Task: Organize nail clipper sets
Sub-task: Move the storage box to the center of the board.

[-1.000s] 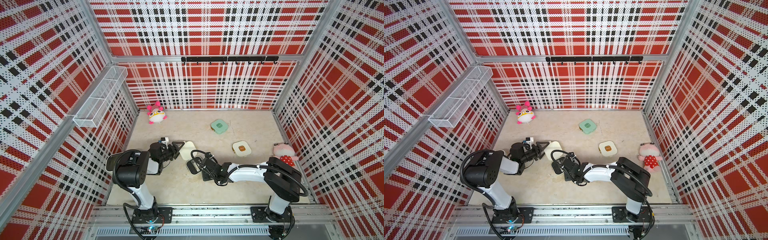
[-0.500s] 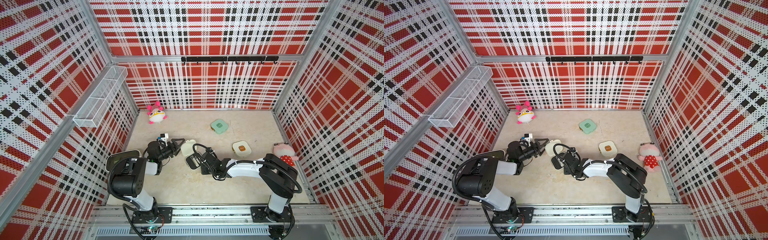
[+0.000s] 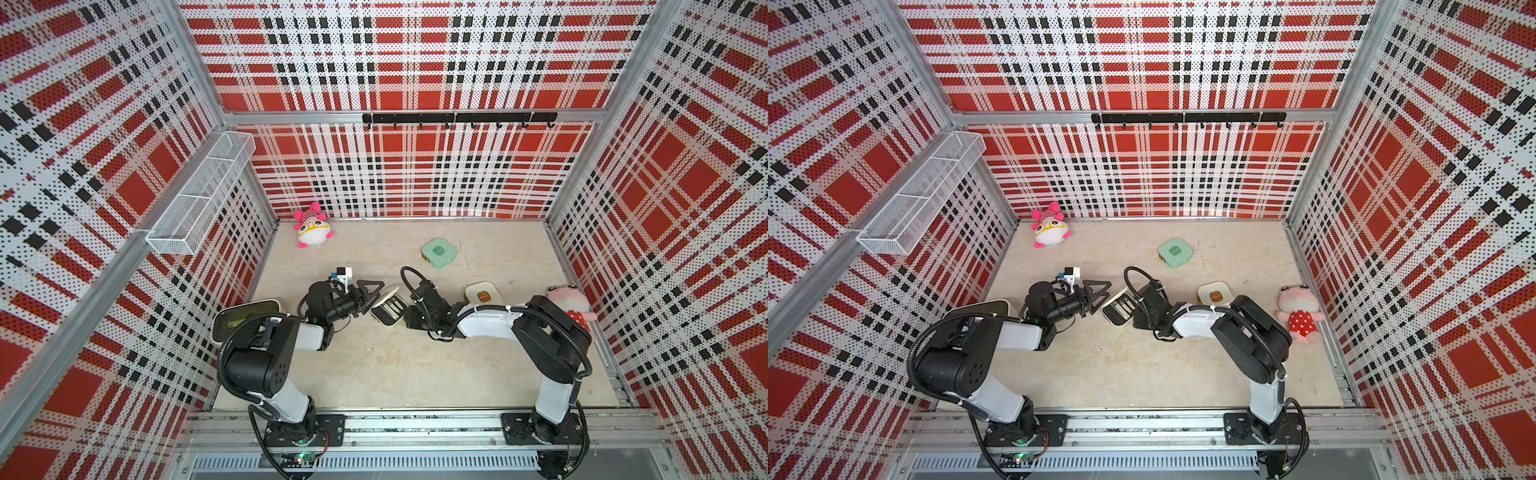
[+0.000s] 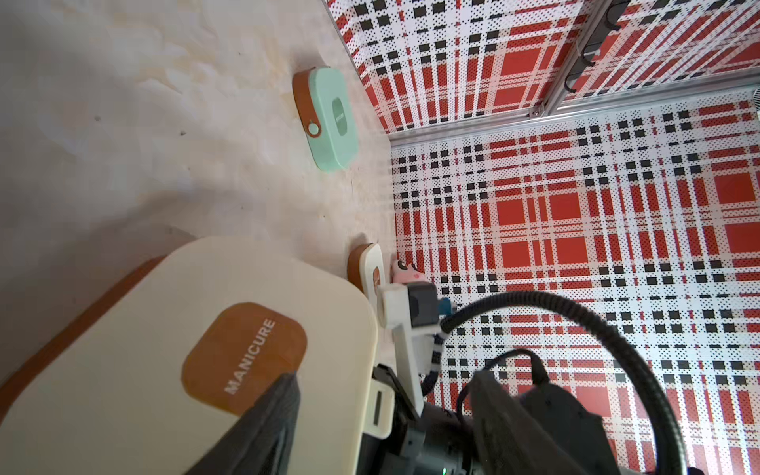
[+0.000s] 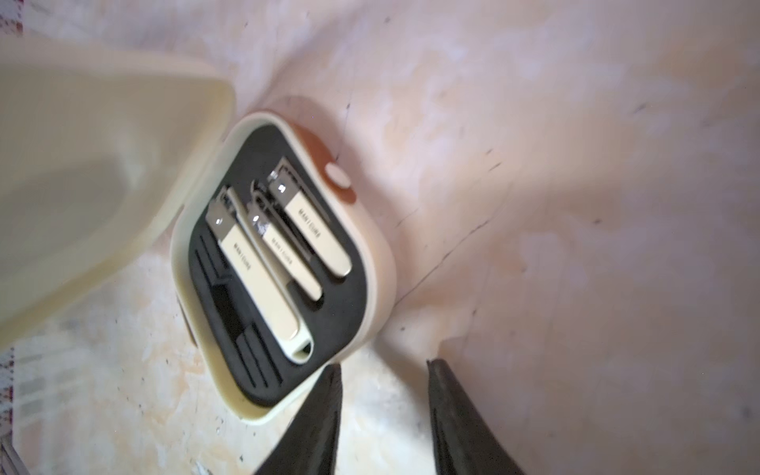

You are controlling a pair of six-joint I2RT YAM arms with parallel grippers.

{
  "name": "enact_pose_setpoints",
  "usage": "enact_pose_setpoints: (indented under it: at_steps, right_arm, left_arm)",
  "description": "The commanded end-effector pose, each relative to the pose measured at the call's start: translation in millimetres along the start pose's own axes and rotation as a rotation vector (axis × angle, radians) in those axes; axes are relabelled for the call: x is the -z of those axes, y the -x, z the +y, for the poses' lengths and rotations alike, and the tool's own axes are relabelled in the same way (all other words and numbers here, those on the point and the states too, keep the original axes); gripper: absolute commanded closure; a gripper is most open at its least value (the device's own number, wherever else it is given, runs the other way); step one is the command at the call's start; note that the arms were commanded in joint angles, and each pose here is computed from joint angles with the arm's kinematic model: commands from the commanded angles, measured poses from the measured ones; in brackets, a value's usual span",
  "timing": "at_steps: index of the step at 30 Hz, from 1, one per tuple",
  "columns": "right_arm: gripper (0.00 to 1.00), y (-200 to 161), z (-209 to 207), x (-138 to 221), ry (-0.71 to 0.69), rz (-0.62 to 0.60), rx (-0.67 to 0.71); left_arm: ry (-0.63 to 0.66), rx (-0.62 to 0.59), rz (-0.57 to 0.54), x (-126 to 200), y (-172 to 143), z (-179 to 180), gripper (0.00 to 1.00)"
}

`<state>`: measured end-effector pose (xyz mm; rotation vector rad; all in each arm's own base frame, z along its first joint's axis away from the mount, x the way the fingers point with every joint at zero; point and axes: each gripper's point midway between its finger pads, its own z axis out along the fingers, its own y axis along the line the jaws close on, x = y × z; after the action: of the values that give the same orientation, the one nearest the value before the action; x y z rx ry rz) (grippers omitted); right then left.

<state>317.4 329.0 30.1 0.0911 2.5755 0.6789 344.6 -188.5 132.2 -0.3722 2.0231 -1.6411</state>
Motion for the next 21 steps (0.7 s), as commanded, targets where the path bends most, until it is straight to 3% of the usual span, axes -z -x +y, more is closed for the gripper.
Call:
enact_pose_setpoints:
  at_steps: [1, 5, 12, 21]
  right_arm:
    - [0.61, 3.8, -13.2, 4.5, -0.002, -0.006, -0.065]
    - [0.6, 11.3, -9.7, 23.0, 0.009, -0.039, -0.071]
    - [0.59, 19.6, 11.6, 46.2, 0.039, -0.094, -0.067]
    - [0.6, 18.9, 58.9, 42.8, 0.073, -0.101, -0.01]
  left_arm:
    - [0.032, 0.005, 0.026, -12.3, -4.0, 8.5, 0.31]
    - [0.153, -0.034, 0.086, -31.6, -15.8, 29.1, 0.32]
    - [0.533, -0.218, 0.147, -34.9, -19.1, 75.6, 0.32]
    - [0.641, -0.212, 0.159, -23.3, -28.8, 111.8, 0.33]
